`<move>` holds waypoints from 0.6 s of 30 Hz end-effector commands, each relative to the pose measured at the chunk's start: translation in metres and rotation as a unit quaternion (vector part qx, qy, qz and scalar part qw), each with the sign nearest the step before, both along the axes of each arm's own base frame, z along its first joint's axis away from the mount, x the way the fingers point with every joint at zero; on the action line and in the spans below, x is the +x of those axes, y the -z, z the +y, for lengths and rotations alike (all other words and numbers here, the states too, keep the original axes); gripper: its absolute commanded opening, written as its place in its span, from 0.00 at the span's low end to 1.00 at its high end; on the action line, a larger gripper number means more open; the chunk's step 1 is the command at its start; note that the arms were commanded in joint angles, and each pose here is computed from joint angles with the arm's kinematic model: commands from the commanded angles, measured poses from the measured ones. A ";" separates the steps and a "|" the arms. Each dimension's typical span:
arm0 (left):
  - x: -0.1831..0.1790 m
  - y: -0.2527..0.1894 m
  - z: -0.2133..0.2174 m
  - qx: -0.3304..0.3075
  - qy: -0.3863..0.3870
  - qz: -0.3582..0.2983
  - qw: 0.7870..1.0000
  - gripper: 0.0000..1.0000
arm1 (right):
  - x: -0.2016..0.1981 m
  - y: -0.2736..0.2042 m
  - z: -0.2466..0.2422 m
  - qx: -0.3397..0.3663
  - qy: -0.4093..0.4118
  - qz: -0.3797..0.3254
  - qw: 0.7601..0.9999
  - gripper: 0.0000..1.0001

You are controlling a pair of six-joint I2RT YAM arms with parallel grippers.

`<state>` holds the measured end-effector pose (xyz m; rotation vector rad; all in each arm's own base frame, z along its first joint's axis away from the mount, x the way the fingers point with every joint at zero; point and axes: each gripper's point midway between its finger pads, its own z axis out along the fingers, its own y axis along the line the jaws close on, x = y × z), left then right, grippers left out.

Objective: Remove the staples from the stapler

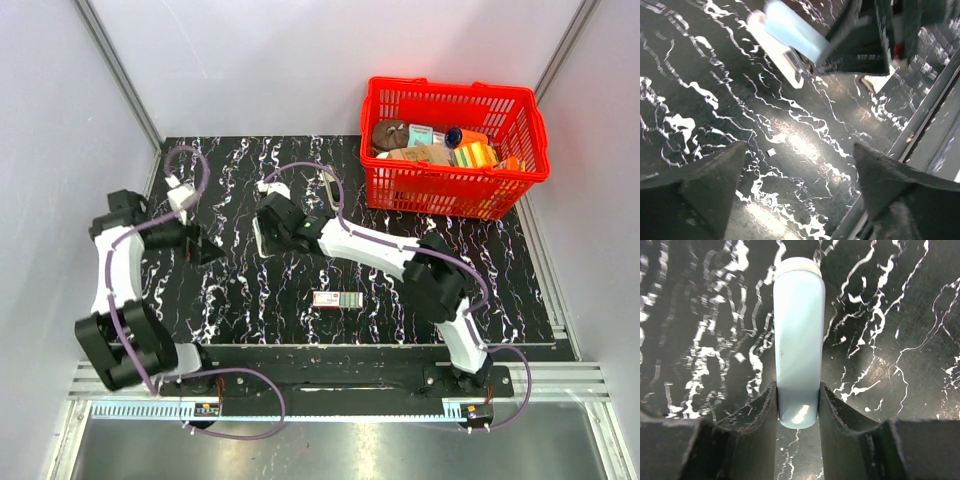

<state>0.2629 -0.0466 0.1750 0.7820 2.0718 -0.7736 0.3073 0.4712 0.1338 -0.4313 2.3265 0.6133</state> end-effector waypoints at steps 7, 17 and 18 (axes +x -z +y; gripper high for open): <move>0.008 -0.053 0.026 -0.128 -0.056 0.018 0.990 0.99 | 0.009 0.055 0.023 -0.082 -0.029 0.036 0.996 0.00; 0.027 -0.039 0.059 -0.037 -0.205 -0.004 0.978 0.99 | 0.016 0.076 0.063 -0.069 -0.037 0.074 0.994 0.14; 0.027 -0.038 0.059 -0.036 -0.206 -0.003 0.978 0.99 | 0.017 0.075 0.067 -0.063 -0.036 0.075 0.995 0.17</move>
